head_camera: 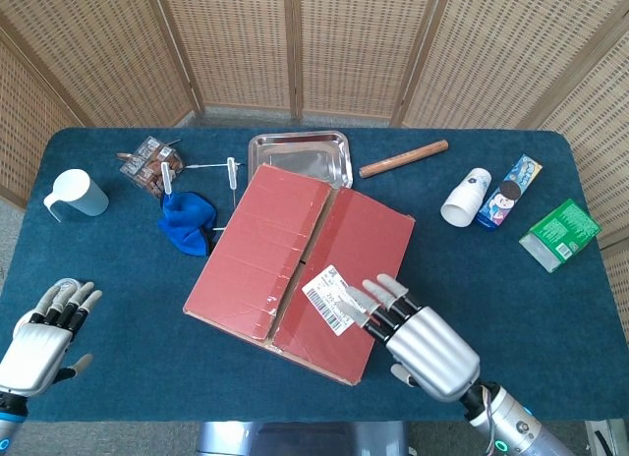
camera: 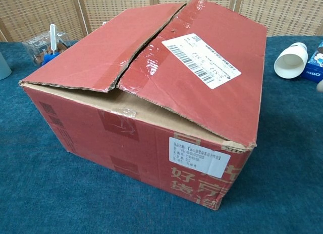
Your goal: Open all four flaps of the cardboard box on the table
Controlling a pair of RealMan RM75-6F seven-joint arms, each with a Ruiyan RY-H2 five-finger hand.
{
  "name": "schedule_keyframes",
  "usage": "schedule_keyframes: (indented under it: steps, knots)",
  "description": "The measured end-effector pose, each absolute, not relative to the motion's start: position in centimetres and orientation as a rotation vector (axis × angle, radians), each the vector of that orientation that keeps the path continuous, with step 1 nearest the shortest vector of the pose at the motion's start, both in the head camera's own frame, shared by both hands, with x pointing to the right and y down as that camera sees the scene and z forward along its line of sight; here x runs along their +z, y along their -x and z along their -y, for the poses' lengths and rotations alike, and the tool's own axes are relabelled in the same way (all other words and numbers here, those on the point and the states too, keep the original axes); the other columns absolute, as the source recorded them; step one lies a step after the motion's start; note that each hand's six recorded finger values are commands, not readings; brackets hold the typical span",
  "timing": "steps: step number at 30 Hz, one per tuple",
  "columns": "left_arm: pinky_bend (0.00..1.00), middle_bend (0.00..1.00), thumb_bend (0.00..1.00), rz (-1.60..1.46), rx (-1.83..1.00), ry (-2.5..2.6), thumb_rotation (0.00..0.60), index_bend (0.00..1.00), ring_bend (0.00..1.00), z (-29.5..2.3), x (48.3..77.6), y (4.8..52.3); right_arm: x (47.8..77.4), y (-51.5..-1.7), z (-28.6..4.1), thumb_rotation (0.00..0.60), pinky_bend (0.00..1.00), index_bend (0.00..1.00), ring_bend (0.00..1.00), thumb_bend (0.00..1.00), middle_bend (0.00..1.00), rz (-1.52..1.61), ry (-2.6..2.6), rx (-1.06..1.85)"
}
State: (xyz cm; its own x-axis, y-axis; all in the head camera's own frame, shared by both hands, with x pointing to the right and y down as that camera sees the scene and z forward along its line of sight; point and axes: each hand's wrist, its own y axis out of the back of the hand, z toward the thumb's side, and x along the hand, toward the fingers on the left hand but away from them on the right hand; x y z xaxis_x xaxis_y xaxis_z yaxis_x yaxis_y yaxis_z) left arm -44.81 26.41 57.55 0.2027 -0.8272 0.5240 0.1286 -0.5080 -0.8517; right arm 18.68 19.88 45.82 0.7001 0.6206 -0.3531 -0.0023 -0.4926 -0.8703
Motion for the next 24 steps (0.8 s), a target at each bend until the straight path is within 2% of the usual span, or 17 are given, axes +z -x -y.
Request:
schedule_keyframes:
  steps: [14, 24]
  knots:
    - [0.00, 0.00, 0.10, -0.661, -1.426, 1.626, 0.600, 0.00, 0.00, -26.3, 57.9, 44.6, 47.1, -15.5, -20.4, 0.600, 0.00, 0.00, 0.00, 0.00, 0.00, 0.326, 2.003, 0.728]
    - [0.00, 0.00, 0.10, -0.666, -1.448, 1.618, 0.600, 0.00, 0.00, -26.1, 58.3, 45.0, 48.3, -12.4, -20.0, 0.600, 0.00, 0.00, 0.00, 0.05, 0.00, 0.310, 2.018, 0.668]
